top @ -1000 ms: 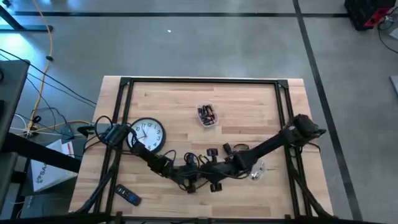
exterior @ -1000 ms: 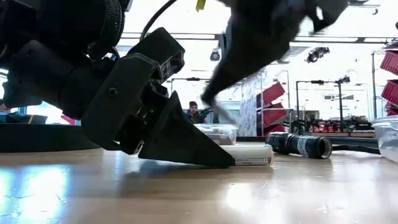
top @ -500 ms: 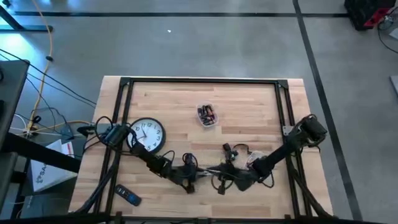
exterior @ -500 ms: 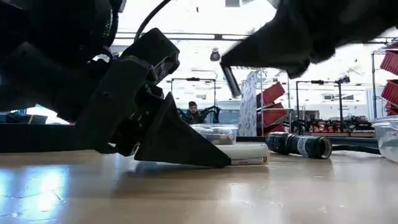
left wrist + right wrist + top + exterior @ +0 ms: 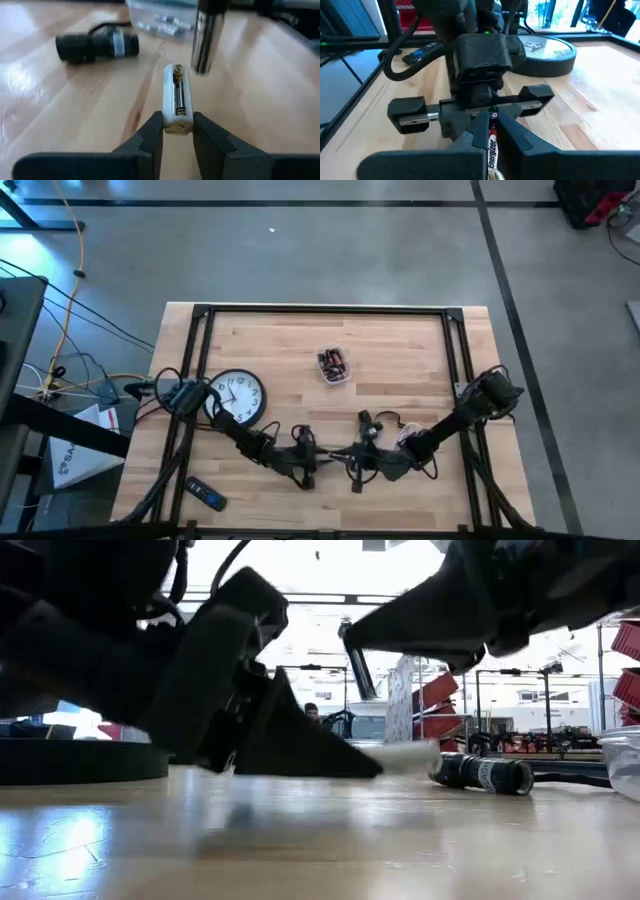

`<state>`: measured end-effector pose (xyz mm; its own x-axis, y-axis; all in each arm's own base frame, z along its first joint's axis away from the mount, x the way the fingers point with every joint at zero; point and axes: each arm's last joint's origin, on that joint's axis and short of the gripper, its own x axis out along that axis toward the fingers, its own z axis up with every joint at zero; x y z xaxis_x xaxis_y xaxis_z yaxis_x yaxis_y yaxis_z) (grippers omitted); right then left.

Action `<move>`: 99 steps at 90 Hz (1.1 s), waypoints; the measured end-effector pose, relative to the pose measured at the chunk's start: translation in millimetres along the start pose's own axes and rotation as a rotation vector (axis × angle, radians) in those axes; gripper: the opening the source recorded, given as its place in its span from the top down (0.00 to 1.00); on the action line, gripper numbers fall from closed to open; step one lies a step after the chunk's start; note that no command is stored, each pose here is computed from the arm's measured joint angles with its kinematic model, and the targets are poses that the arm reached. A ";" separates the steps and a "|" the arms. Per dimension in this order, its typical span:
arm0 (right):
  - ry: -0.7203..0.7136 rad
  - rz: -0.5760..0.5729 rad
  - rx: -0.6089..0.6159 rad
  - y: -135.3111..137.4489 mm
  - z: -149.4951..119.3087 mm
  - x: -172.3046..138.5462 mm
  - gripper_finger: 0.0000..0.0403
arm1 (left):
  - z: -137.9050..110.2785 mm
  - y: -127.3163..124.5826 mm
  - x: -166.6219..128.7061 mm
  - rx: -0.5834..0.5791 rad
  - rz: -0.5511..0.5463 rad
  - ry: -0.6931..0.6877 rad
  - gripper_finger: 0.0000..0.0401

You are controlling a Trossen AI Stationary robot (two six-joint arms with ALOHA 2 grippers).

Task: Insert battery
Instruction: Insert the silver battery into the battery holder

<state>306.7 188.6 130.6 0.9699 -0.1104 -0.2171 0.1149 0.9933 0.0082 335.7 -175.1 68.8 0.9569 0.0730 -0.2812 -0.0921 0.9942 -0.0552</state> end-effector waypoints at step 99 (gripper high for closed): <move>-0.251 0.074 -0.156 10.3 84.0 -38.4 1.00 | 55.2 -7.9 -34.7 -0.038 -0.134 -0.497 0.84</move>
<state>288.7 200.3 221.0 0.9994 -0.0226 0.0265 0.0261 0.9899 -0.1393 318.4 -181.1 131.9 0.9754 -0.0174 0.2197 0.0396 0.9945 -0.0970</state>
